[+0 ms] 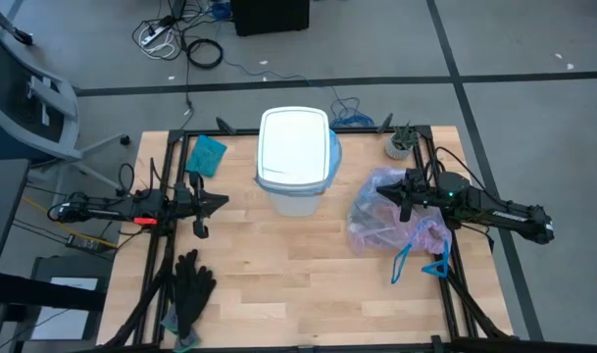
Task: Place trash/remove bag and relplace
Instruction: Return to Home Position
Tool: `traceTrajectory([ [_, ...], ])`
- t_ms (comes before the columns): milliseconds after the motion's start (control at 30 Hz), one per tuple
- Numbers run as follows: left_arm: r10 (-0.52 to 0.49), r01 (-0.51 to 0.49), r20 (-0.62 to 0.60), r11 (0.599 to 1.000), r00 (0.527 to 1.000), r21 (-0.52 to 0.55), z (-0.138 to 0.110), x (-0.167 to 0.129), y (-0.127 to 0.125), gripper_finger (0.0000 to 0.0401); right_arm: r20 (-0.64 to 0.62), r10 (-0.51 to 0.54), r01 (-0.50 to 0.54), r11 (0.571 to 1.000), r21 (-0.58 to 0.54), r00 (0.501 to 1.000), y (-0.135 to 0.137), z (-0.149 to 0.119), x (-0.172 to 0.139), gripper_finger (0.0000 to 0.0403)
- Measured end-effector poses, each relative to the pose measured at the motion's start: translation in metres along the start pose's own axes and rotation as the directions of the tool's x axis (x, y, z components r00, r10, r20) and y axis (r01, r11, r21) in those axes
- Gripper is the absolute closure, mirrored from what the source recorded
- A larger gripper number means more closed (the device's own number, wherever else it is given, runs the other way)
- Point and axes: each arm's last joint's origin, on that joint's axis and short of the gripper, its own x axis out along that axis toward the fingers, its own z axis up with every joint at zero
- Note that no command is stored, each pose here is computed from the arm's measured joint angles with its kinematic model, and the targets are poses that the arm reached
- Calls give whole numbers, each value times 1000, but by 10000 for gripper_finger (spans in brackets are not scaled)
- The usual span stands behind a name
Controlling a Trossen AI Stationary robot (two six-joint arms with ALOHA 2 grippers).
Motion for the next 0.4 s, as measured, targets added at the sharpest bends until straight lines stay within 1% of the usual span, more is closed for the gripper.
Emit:
traceTrajectory([
  [400,0,0,0,1000,1000,0,0,0,0,362,0,0,0,1000,0,1000,0,0,0,400],
])
